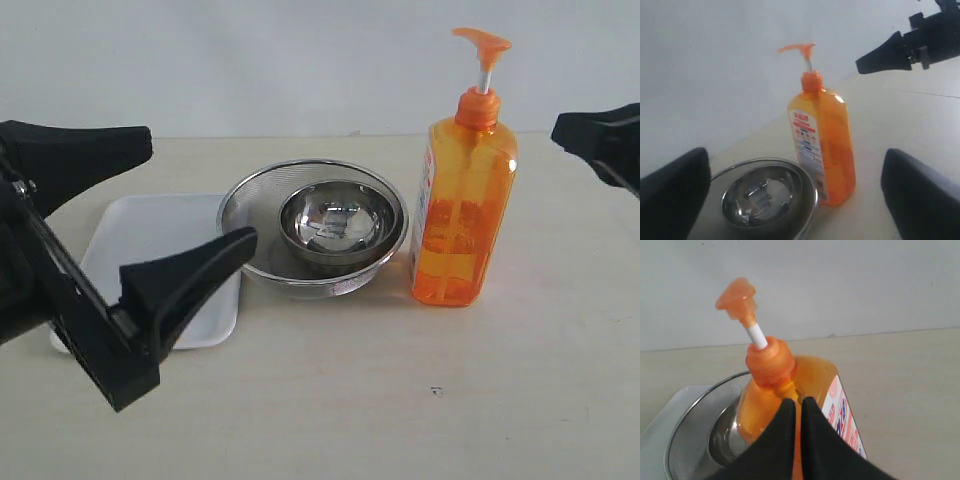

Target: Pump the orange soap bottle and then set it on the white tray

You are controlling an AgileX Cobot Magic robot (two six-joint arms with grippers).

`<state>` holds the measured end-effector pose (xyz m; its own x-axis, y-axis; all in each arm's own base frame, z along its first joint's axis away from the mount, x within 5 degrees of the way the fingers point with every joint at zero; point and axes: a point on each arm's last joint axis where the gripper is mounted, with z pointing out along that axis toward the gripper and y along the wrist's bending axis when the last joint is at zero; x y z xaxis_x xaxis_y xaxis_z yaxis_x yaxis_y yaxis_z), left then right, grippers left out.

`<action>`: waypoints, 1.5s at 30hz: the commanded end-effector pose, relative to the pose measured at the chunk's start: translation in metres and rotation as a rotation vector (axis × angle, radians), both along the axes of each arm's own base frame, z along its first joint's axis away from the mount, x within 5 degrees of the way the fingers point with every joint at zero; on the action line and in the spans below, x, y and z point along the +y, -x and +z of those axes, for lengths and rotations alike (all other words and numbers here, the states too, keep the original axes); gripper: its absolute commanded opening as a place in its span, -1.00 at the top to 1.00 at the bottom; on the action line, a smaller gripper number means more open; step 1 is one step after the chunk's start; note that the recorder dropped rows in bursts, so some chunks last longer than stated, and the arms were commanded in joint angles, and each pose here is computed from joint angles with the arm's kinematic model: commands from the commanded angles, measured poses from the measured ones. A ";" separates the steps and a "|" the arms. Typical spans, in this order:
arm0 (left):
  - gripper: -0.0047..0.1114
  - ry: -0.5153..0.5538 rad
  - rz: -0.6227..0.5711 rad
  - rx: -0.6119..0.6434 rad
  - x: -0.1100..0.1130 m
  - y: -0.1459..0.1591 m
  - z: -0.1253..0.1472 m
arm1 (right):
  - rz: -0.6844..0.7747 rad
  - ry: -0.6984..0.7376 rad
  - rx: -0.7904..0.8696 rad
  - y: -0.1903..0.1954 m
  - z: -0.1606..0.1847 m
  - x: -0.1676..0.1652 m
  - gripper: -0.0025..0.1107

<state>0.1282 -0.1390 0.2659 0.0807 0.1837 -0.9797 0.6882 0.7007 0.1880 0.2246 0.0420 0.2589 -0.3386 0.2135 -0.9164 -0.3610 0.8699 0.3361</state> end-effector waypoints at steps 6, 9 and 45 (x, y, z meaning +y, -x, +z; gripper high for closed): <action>-0.25 -0.109 0.133 0.090 -0.012 -0.057 -0.022 | 0.040 0.041 -0.032 0.007 -0.009 0.002 0.96; -0.24 -0.164 0.111 0.076 -0.035 -0.083 -0.024 | 0.012 0.071 0.005 0.008 -0.015 -0.001 0.96; -0.07 0.324 -0.560 0.401 -0.019 -0.319 -0.001 | 0.072 0.037 -0.056 0.016 -0.019 0.005 0.96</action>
